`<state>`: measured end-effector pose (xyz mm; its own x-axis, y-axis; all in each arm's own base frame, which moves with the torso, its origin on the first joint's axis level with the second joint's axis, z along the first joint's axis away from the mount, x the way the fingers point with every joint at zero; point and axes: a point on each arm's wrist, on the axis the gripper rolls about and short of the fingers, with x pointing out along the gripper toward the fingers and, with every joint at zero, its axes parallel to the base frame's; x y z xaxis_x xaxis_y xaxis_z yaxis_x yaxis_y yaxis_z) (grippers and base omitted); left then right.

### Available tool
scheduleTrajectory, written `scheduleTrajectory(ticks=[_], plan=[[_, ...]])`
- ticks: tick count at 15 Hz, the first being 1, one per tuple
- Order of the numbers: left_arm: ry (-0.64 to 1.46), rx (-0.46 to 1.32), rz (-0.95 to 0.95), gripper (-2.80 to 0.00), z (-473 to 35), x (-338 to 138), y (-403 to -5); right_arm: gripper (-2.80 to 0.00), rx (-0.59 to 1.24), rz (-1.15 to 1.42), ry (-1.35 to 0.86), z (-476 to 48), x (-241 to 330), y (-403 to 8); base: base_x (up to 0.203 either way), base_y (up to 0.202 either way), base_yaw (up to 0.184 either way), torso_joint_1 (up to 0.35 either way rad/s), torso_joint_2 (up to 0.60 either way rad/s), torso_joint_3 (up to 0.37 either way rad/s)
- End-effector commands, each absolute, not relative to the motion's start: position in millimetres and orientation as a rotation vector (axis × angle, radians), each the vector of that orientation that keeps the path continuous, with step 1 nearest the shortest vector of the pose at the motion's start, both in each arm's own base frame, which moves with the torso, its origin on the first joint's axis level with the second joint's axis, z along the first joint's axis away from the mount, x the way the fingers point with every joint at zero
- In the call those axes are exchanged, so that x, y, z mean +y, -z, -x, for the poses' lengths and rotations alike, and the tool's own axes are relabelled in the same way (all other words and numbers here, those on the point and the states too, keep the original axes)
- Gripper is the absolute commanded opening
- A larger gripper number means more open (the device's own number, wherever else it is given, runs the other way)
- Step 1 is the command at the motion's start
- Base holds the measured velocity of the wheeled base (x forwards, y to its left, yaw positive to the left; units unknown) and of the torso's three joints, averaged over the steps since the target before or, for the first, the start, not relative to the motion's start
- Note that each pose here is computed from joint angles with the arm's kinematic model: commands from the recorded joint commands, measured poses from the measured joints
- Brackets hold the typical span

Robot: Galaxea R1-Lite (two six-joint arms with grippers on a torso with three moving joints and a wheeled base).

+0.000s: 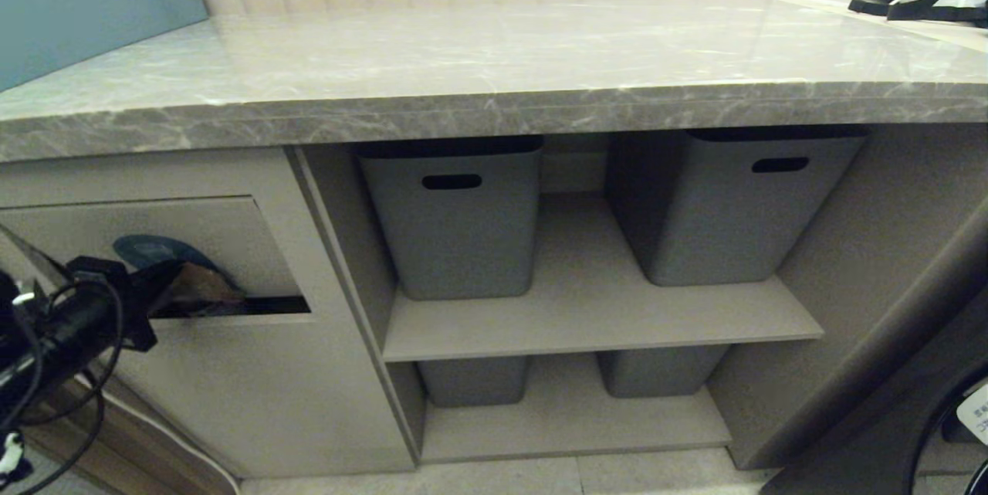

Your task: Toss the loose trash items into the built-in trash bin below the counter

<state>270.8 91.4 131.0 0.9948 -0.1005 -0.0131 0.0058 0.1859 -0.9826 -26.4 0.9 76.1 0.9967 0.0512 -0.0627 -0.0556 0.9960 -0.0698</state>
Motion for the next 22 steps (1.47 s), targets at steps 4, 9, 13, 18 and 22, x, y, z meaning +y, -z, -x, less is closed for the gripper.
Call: scheduleTrajectory(ticks=[4,9,13,18,22], plan=[[0.104,0.071,1.397,0.0,-299.8,81.7,-129.2,-2.8,0.06,0.072,-0.054,26.4,0.9,-76.1,0.0,0.0,0.0,0.0,0.0,0.0],[0.101,0.06,1.428,0.0,-304.9,79.6,-129.1,-2.8,0.059,0.072,-0.054,26.4,0.9,-76.2,0.0,0.0,0.0,0.0,0.0,0.0],[0.077,0.02,1.421,0.0,-284.2,74.8,-139.9,-2.8,0.059,0.072,-0.054,26.4,0.9,-76.2,0.0,0.0,0.0,0.0,0.0,0.0],[0.083,-0.016,1.401,0.0,-212.3,54.0,-156.8,-2.8,0.061,0.072,-0.054,26.4,0.9,-76.0,0.0,0.0,0.0,0.0,0.0,0.0],[0.11,-0.065,1.203,-2.8,-145.2,34.8,-159.7,-2.8,0.061,0.072,-0.054,26.4,0.9,-76.0,0.0,0.0,0.0,0.0,0.0,0.0]])
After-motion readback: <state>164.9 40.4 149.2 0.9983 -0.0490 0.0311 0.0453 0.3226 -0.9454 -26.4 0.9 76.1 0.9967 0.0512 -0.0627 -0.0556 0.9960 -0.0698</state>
